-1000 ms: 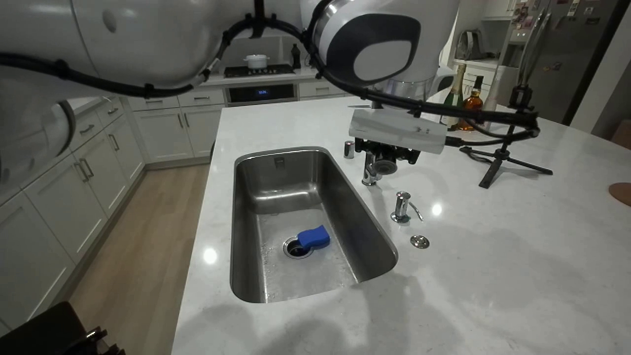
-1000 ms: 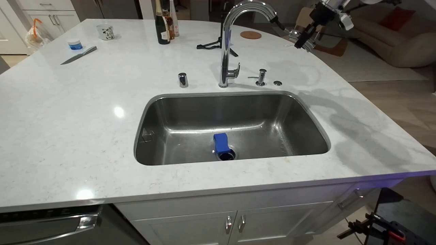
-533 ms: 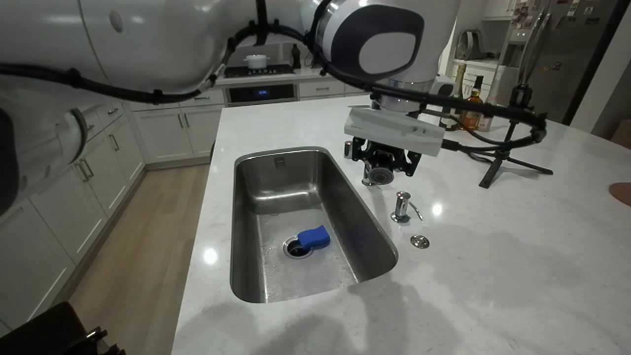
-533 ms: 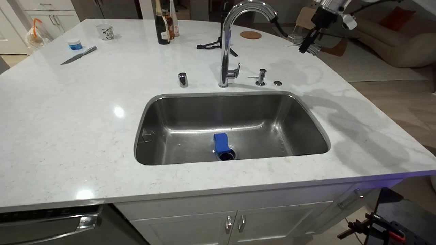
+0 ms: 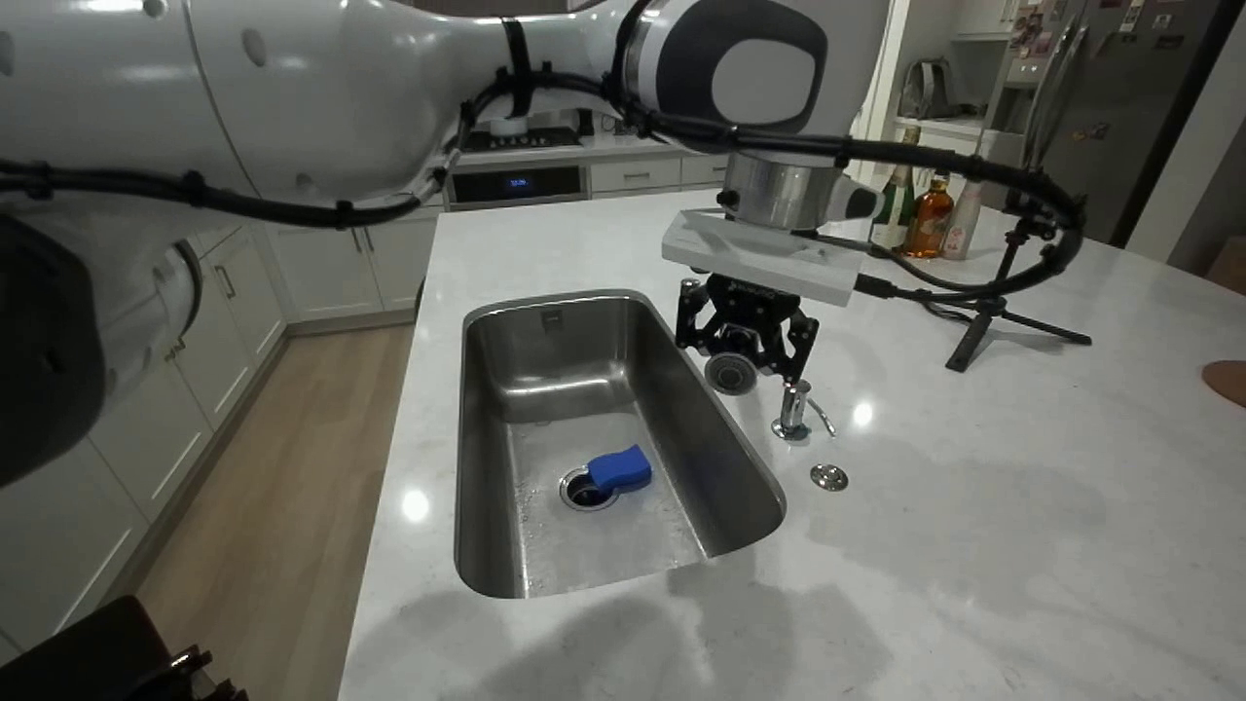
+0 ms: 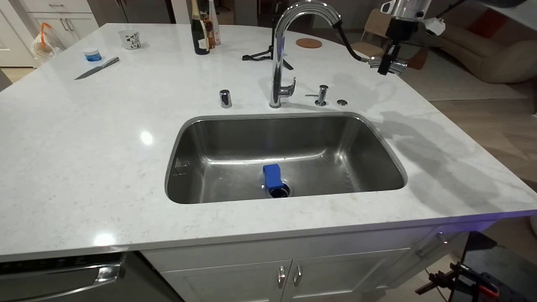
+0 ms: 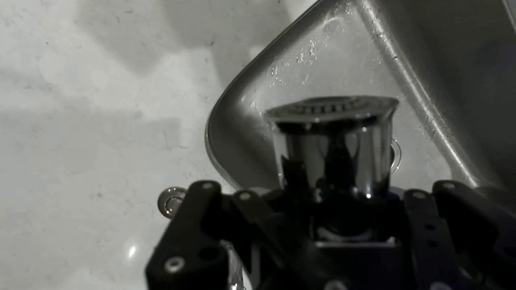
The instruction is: Pull the faucet head
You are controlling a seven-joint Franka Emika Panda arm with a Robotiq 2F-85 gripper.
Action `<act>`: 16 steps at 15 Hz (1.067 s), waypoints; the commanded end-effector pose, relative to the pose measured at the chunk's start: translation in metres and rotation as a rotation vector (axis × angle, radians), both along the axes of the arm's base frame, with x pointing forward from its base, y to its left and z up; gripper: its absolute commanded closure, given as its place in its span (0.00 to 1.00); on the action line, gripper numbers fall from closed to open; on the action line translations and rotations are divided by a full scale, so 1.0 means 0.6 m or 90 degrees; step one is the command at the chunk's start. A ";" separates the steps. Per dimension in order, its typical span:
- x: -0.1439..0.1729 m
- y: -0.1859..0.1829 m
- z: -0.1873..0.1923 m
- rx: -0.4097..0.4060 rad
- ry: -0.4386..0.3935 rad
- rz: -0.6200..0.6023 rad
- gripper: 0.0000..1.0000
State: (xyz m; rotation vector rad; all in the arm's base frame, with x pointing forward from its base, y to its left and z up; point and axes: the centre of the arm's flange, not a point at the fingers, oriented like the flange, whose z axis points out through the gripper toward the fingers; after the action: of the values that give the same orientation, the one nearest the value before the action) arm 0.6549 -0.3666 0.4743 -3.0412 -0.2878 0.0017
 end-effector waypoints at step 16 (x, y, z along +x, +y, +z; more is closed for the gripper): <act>-0.033 -0.067 -0.131 0.280 -0.118 -0.079 1.00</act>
State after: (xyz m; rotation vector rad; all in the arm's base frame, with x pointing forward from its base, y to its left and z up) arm 0.6520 -0.4072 0.4096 -2.6960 -0.1250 -0.2907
